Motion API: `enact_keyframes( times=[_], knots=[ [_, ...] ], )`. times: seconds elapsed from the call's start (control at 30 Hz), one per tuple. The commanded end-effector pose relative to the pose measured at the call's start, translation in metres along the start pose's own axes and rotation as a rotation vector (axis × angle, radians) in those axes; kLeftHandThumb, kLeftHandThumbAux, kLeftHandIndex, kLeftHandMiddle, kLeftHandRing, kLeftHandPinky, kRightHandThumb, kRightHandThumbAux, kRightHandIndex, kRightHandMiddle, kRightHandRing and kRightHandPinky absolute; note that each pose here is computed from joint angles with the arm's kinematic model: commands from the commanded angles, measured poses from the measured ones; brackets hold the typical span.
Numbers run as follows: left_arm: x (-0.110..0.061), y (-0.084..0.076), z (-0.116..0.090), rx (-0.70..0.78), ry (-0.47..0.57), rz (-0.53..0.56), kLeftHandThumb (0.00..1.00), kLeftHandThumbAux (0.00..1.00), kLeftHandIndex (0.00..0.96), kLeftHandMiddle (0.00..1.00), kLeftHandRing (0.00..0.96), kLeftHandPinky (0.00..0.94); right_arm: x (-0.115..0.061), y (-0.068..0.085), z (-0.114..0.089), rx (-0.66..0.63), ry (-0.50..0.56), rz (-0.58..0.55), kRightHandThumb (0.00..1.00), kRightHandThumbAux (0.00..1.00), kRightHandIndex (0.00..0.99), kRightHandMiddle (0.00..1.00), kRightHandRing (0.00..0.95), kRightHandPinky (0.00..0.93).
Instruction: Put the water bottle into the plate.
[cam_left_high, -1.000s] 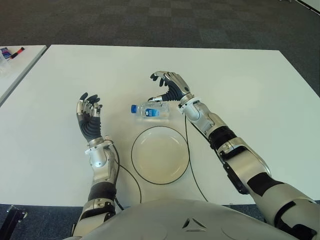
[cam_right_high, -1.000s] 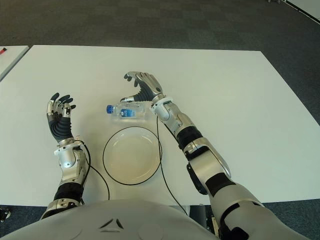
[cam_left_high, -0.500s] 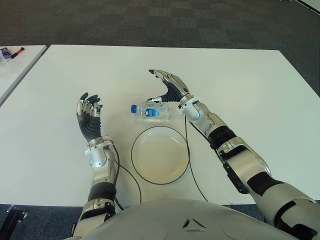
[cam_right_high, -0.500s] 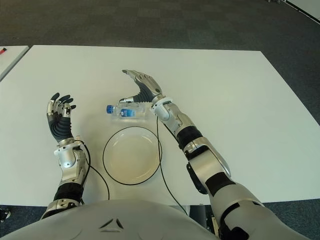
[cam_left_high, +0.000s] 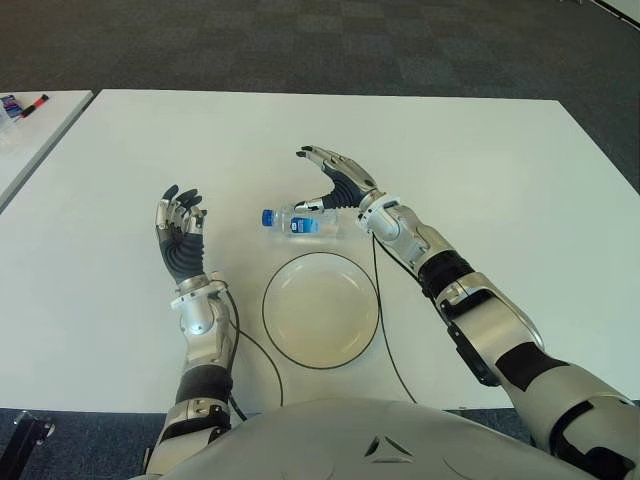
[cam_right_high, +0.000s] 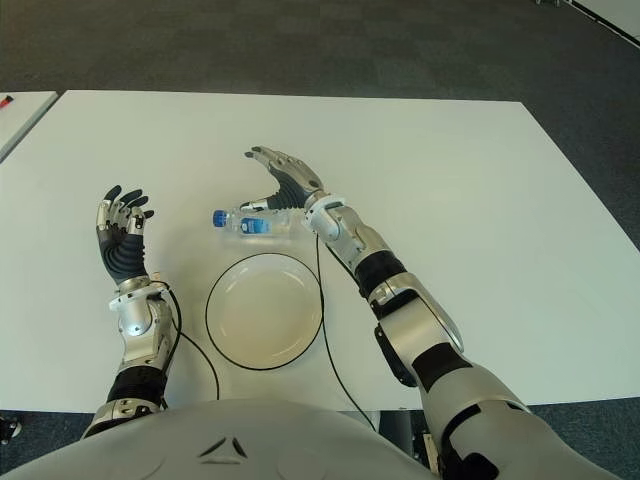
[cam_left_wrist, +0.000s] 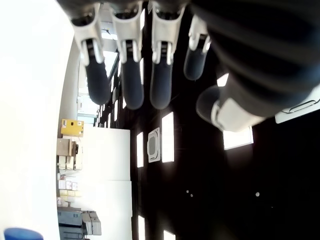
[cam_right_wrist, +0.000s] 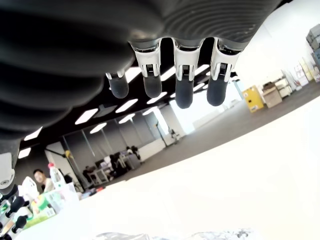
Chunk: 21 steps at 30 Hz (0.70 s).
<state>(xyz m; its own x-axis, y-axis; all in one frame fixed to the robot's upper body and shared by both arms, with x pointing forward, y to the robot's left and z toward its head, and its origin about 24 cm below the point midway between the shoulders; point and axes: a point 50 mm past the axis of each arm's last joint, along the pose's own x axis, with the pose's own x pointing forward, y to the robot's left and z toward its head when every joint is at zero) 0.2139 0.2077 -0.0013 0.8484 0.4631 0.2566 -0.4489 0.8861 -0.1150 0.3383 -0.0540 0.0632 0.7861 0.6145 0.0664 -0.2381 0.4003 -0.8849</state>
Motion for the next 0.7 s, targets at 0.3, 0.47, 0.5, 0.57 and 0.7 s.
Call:
enact_keyframes(
  times=[0.3, 0.47, 0.5, 0.57, 0.7],
  knots=[
    [-0.0021, -0.0016, -0.0011, 0.006, 0.026, -0.001, 0.6, 0.612, 0.185, 0.302, 0.314, 0.362, 0.0044, 0.0007, -0.003, -0.099, 0.007, 0.122, 0.344, 0.404, 0.0, 0.001, 0.013, 0.033],
    [-0.0016, -0.0017, -0.0012, 0.004, 0.022, -0.007, 0.596, 0.603, 0.182, 0.297, 0.31, 0.35, 0.006, 0.0014, -0.0024, -0.154, -0.004, 0.159, 0.338, 0.401, 0.0, 0.0, 0.002, 0.016],
    [-0.0014, -0.0017, -0.0012, 0.003, 0.021, -0.008, 0.595, 0.596, 0.181, 0.294, 0.308, 0.348, 0.0063, 0.0015, -0.0023, -0.169, -0.007, 0.167, 0.34, 0.402, 0.0, 0.0, 0.001, 0.013],
    [-0.0012, -0.0017, -0.0014, -0.001, 0.02, -0.011, 0.595, 0.586, 0.18, 0.289, 0.305, 0.345, 0.0069, 0.0016, -0.0019, -0.195, -0.012, 0.182, 0.344, 0.404, 0.0, 0.0, 0.0, 0.009],
    [-0.001, -0.0019, -0.0016, -0.001, 0.022, -0.015, 0.6, 0.576, 0.181, 0.286, 0.303, 0.353, 0.0079, 0.0021, -0.001, -0.225, -0.018, 0.195, 0.355, 0.404, 0.0, 0.0, 0.0, 0.01]
  ],
)
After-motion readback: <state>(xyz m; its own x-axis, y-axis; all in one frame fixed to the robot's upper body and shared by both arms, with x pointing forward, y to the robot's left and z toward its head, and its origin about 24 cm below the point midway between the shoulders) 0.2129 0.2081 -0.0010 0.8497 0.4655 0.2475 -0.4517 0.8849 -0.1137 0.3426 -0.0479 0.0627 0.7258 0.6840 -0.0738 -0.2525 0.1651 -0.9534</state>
